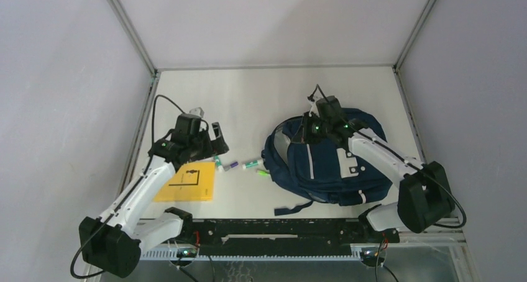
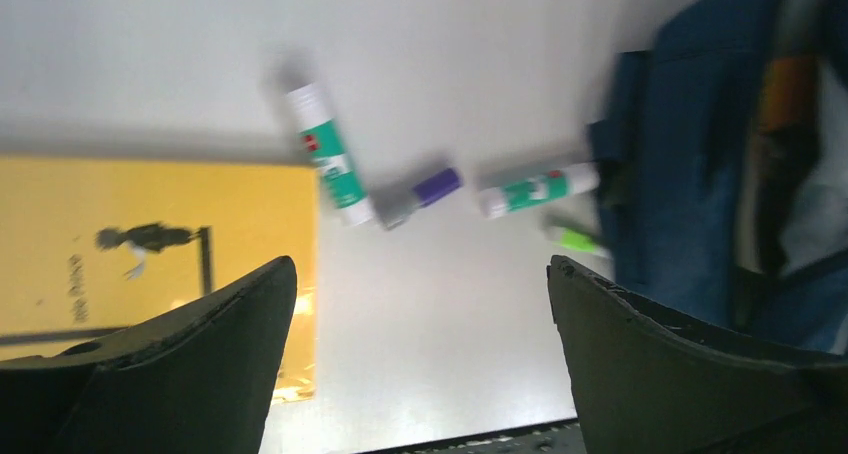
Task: Pack the student bag
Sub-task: Adjust the book at the center of the board.
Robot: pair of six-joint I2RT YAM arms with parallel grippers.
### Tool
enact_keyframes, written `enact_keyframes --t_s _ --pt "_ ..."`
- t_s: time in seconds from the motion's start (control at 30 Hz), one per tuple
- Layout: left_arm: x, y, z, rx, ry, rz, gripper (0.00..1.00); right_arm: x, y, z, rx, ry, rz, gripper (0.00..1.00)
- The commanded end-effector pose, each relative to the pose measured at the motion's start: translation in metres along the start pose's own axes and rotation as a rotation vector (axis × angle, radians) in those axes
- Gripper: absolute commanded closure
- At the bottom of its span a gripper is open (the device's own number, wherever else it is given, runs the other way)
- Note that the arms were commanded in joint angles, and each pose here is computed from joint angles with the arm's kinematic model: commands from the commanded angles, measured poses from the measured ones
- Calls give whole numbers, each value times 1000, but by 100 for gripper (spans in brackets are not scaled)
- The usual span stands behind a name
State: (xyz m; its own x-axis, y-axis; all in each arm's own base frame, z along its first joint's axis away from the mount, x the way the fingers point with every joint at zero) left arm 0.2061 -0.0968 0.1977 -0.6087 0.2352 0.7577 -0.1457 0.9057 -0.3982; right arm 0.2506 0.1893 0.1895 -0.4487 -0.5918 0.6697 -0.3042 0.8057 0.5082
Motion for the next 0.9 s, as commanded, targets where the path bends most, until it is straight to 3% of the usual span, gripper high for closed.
enact_keyframes --t_s 0.0,0.33,0.67,0.87 --pt "-10 29 10 52 -52 -165 0 -15 -17 -9 37 -59 104 100" --pt "-31 36 27 98 31 -166 0 -22 -71 13 15 6 376 100" --pt "-32 38 31 103 38 -168 1 -11 -68 6 12 -40 371 99" --pt "-18 13 27 -58 -13 -145 1 -3 -45 3 55 -71 292 65"
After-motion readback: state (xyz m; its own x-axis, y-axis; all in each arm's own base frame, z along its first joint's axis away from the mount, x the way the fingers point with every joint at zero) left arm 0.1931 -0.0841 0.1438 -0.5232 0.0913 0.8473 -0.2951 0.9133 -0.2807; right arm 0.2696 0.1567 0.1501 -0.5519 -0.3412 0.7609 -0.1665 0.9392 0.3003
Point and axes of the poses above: each gripper's point midway between its finger pads, its own x axis back along the fingers, its own y axis along the line the jaws close on, z = x × y, the point moved 7 cm from there along x, back along the fingers, and after that the axes turned 6 degrees about x, right-handed, at the moved point
